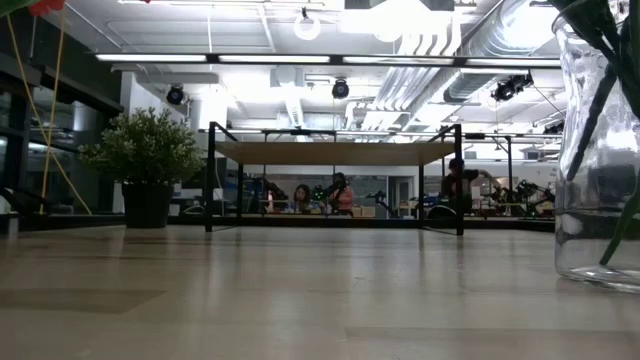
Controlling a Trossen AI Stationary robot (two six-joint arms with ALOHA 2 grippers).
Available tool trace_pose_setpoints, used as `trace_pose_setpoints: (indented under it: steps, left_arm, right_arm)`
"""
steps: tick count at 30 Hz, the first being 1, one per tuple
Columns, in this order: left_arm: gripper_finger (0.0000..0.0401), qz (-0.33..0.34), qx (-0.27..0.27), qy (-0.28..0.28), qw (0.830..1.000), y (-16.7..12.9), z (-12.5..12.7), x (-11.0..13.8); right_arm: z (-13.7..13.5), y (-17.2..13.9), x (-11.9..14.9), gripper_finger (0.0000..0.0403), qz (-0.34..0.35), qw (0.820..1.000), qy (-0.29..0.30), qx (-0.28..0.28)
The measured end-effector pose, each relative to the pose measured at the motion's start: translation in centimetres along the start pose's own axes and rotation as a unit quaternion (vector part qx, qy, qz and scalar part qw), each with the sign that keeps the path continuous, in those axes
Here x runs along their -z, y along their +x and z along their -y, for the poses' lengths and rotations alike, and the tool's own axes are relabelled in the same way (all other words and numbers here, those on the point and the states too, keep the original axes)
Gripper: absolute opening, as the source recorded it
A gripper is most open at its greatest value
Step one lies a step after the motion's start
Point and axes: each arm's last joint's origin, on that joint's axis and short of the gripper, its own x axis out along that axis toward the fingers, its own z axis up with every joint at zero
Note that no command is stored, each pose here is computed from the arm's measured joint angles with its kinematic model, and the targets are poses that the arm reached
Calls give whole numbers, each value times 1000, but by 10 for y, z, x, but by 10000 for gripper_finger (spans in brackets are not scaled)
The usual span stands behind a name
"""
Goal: Pick and place flowers into a vace then onto a shelf
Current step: Put the orange flowers into the left transparent vase
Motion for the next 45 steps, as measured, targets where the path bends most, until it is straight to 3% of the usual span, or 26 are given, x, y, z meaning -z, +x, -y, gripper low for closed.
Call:
trace_pose_setpoints:
  steps: [11, 27, 39, 45]
  left_arm:
    - [250, 25, 4, 6, 1000, 0, 0, -1]
    - [250, 133, 9, 96, 986, -1, 1, -7]
    - [250, 224, 13, 105, 969, -2, 3, -13]
    - [250, 251, -11, 93, 963, 9, 4, -24]
  right_arm:
    - [5, 3, 1, 0, -4, 1000, -3, -17]
    - [7, 4, 0, 0, -3, 999, -4, -35]
    - [4, 3, -6, 0, 25, 996, 5, -86]
    - [2, 3, -6, 0, 25, 994, 5, -107]
